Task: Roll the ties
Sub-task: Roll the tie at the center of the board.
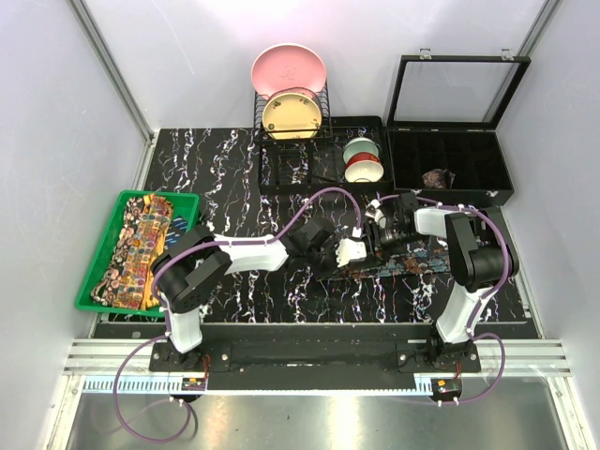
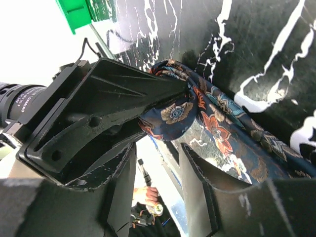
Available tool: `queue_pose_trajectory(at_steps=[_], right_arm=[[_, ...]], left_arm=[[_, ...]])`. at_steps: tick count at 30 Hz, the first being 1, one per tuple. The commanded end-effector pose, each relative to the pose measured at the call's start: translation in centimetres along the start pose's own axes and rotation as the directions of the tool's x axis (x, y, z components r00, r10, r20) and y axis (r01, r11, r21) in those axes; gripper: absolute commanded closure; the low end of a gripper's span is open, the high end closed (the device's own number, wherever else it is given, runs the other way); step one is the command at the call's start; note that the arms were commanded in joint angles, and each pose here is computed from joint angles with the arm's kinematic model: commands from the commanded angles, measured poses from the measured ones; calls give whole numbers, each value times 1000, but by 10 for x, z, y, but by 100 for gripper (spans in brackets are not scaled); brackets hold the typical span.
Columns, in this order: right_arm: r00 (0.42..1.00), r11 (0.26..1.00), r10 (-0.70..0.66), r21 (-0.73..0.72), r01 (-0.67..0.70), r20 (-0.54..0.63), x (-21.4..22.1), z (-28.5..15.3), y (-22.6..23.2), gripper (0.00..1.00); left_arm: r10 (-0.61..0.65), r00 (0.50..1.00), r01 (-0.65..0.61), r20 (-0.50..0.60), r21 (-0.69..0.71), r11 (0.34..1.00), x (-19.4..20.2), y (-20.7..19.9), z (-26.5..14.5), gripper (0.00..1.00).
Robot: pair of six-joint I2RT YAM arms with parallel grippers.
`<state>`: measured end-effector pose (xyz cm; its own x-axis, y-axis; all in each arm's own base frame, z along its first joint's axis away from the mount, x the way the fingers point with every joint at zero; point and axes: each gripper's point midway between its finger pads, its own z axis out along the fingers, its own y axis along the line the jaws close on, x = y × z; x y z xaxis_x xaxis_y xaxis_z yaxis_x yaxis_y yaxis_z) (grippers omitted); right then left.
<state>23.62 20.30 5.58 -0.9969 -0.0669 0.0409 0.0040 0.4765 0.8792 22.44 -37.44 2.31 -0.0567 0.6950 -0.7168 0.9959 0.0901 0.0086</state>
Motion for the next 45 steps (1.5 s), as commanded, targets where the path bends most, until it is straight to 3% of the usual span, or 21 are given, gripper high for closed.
queue_pose_trajectory(at_steps=[1,10,14,15,16,20,24,28,45], right_arm=[[998,998,-55,-39,55,-2,-1,5,11,54],[997,997,-71,-26,71,-6,-2,24,5,57],[997,997,-70,-14,70,-11,-4,27,1,77],[997,997,-71,-11,71,-15,-4,27,0,93],[998,998,-67,4,67,-16,-5,26,0,100],[997,992,-81,94,82,-14,-10,22,-11,100],[997,985,-73,157,75,-16,-11,20,-20,100],[999,977,-36,208,40,-24,-9,18,-30,100],[999,949,49,311,-51,16,-14,1,-57,100]], left_arm=[[-25,997,28,-69,41,999,23,-7,2,96],[-26,998,29,-62,54,998,21,-8,2,96],[-25,998,29,-65,53,998,23,-7,1,96],[-27,998,31,-63,54,998,22,-7,1,96],[-27,998,30,-64,56,998,22,-7,1,95],[-21,998,24,-55,51,998,18,-6,-1,87],[-14,999,16,-29,43,999,9,-3,-4,61],[-15,1000,15,27,22,1000,-11,2,-8,48],[-10,992,11,123,-5,1000,-47,9,-21,29]])
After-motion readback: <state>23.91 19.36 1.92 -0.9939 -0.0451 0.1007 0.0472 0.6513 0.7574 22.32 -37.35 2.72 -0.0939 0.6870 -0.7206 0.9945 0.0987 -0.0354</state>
